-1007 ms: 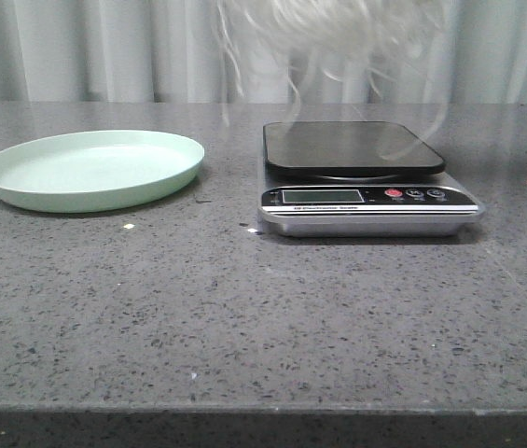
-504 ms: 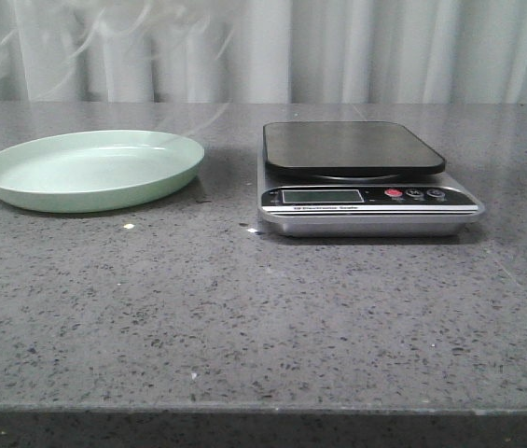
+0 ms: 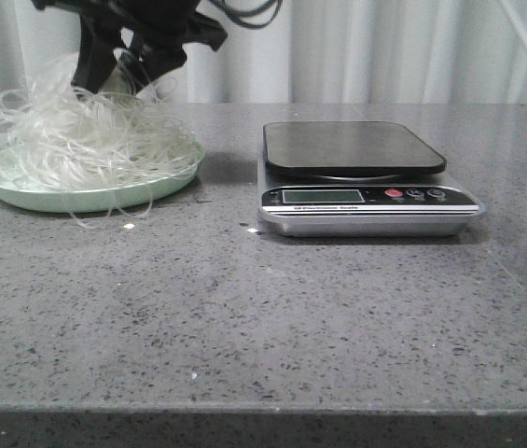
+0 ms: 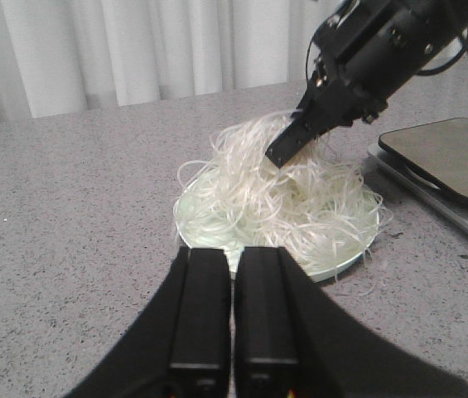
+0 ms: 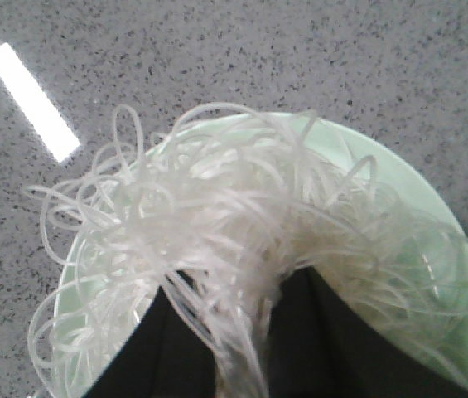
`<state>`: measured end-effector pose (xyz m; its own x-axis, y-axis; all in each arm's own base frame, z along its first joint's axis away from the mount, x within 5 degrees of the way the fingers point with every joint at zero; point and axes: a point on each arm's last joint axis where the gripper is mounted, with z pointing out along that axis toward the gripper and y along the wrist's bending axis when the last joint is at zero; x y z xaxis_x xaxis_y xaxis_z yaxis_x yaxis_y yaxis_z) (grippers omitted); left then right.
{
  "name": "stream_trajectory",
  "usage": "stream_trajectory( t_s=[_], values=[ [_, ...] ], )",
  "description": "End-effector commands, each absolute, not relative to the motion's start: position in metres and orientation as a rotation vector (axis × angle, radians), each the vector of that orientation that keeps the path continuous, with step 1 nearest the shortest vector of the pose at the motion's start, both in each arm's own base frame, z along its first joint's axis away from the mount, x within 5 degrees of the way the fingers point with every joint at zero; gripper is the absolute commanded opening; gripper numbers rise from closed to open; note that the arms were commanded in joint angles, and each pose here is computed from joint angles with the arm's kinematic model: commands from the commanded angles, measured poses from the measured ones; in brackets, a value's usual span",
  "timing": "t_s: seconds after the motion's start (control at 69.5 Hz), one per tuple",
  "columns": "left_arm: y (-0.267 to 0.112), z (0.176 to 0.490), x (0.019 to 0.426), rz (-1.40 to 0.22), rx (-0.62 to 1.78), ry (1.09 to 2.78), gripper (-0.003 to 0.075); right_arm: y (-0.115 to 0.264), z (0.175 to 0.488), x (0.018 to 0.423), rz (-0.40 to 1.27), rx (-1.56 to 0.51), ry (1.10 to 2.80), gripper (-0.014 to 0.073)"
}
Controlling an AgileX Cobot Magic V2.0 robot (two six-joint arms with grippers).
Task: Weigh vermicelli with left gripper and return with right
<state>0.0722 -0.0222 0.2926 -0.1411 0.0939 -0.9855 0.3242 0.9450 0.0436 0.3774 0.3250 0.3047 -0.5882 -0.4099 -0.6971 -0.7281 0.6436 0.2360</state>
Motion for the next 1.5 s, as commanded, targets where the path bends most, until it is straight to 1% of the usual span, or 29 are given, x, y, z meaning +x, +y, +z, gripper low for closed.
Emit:
stream_trajectory(
  t_s=[0.0, 0.216, 0.259, 0.273, 0.288, 0.302, 0.317, 0.36, 0.374, 0.417, 0.432, 0.446, 0.489, 0.504, 0.547, 0.604, 0.878, 1.079, 1.165, 1.223, 1.237, 1.252, 1.266, 1.281, 1.353, 1.381, 1.396, 1.482],
  values=[
    [-0.025, 0.307, 0.072, -0.244, 0.310, 1.622, 0.0137, 0.318, 0.352, 0.369, 0.731, -0.829, 2.117, 0.0151],
    [-0.025, 0.307, 0.072, -0.244, 0.310, 1.622, 0.0137, 0.318, 0.353, 0.369, 0.731, -0.827, 2.112, 0.0159],
    [-0.025, 0.307, 0.072, -0.244, 0.310, 1.622, 0.0137, 0.318, 0.353, 0.369, 0.731, -0.827, 2.113, 0.0197],
    [-0.025, 0.307, 0.072, -0.244, 0.310, 1.622, 0.0137, 0.318, 0.353, 0.369, 0.731, -0.827, 2.113, 0.0197],
    [-0.025, 0.307, 0.072, -0.244, 0.310, 1.622, 0.0137, 0.318, 0.353, 0.369, 0.731, -0.827, 2.113, 0.0227],
    [-0.025, 0.307, 0.072, -0.244, 0.310, 1.622, 0.0137, 0.318, 0.353, 0.369, 0.731, -0.827, 2.113, 0.0227],
    [-0.025, 0.307, 0.072, -0.244, 0.310, 1.622, 0.0137, 0.318, 0.353, 0.369, 0.731, -0.827, 2.113, 0.0265],
    [-0.025, 0.307, 0.072, -0.244, 0.310, 1.622, 0.0137, 0.318, 0.353, 0.369, 0.731, -0.827, 2.113, 0.0316],
    [-0.025, 0.307, 0.072, -0.244, 0.310, 1.622, 0.0137, 0.318, 0.353, 0.369, 0.731, -0.827, 2.113, 0.0349],
    [-0.025, 0.307, 0.072, -0.244, 0.310, 1.622, 0.0137, 0.318, 0.354, 0.369, 0.731, -0.826, 2.112, 0.0390],
    [-0.025, 0.307, 0.072, -0.244, 0.310, 1.622, 0.0137, 0.317, 0.354, 0.369, 0.731, -0.826, 2.112, 0.0427],
    [-0.025, 0.307, 0.072, -0.244, 0.310, 1.622, 0.0137, 0.317, 0.354, 0.369, 0.731, -0.826, 2.112, 0.0427],
    [-0.025, 0.307, 0.072, -0.244, 0.310, 1.622, 0.0137, 0.317, 0.355, 0.368, 0.732, -0.828, 2.112, 0.0486],
    [-0.025, 0.307, 0.072, -0.244, 0.310, 1.622, 0.0137, 0.317, 0.355, 0.368, 0.732, -0.829, 2.113, 0.0486],
    [-0.025, 0.307, 0.072, -0.244, 0.310, 1.622, 0.0137, 0.316, 0.357, 0.367, 0.731, -0.829, 2.108, 0.0522],
    [-0.025, 0.307, 0.072, -0.244, 0.310, 1.622, 0.0137, 0.315, 0.362, 0.365, 0.733, -0.829, 2.100, 0.0530],
    [-0.025, 0.307, 0.072, -0.244, 0.310, 1.622, 0.0137, 0.294, 0.397, 0.353, 0.696, -0.830, 2.047, 0.0529],
    [-0.025, 0.307, 0.072, -0.244, 0.310, 1.622, 0.0137, 0.258, 0.435, 0.344, 0.672, -0.781, 2.009, 0.0520],
    [-0.025, 0.307, 0.072, -0.244, 0.310, 1.622, 0.0137, 0.238, 0.447, 0.343, 0.633, -0.757, 2.005, 0.0433],
    [-0.025, 0.307, 0.072, -0.244, 0.310, 1.622, 0.0137, 0.224, 0.454, 0.342, 0.588, -0.745, 2.007, 0.0332],
    [-0.025, 0.307, 0.072, -0.244, 0.310, 1.622, 0.0137, 0.222, 0.455, 0.342, 0.578, -0.744, 2.007, 0.0320],
    [-0.025, 0.307, 0.072, -0.244, 0.310, 1.622, 0.0137, 0.217, 0.457, 0.342, 0.560, -0.739, 2.009, 0.0284],
    [-0.025, 0.307, 0.072, -0.244, 0.310, 1.622, 0.0137, 0.215, 0.458, 0.342, 0.555, -0.738, 2.011, 0.0273],
    [-0.025, 0.307, 0.072, -0.244, 0.310, 1.622, 0.0137, 0.212, 0.460, 0.342, 0.543, -0.735, 2.012, 0.0239],
    [-0.025, 0.307, 0.072, -0.244, 0.310, 1.622, 0.0137, 0.197, 0.465, 0.342, 0.493, -0.716, 2.022, 0.0144],
    [-0.025, 0.307, 0.072, -0.244, 0.310, 1.622, 0.0137, 0.193, 0.467, 0.342, 0.479, -0.708, 2.020, 0.0143],
    [-0.025, 0.307, 0.072, -0.244, 0.310, 1.622, 0.0137, 0.188, 0.469, 0.343, 0.461, -0.697, 2.019, 0.0160],
    [-0.025, 0.307, 0.072, -0.244, 0.310, 1.622, 0.0137, 0.174, 0.472, 0.342, 0.418, -0.669, 2.017, 0.0153]
  ],
)
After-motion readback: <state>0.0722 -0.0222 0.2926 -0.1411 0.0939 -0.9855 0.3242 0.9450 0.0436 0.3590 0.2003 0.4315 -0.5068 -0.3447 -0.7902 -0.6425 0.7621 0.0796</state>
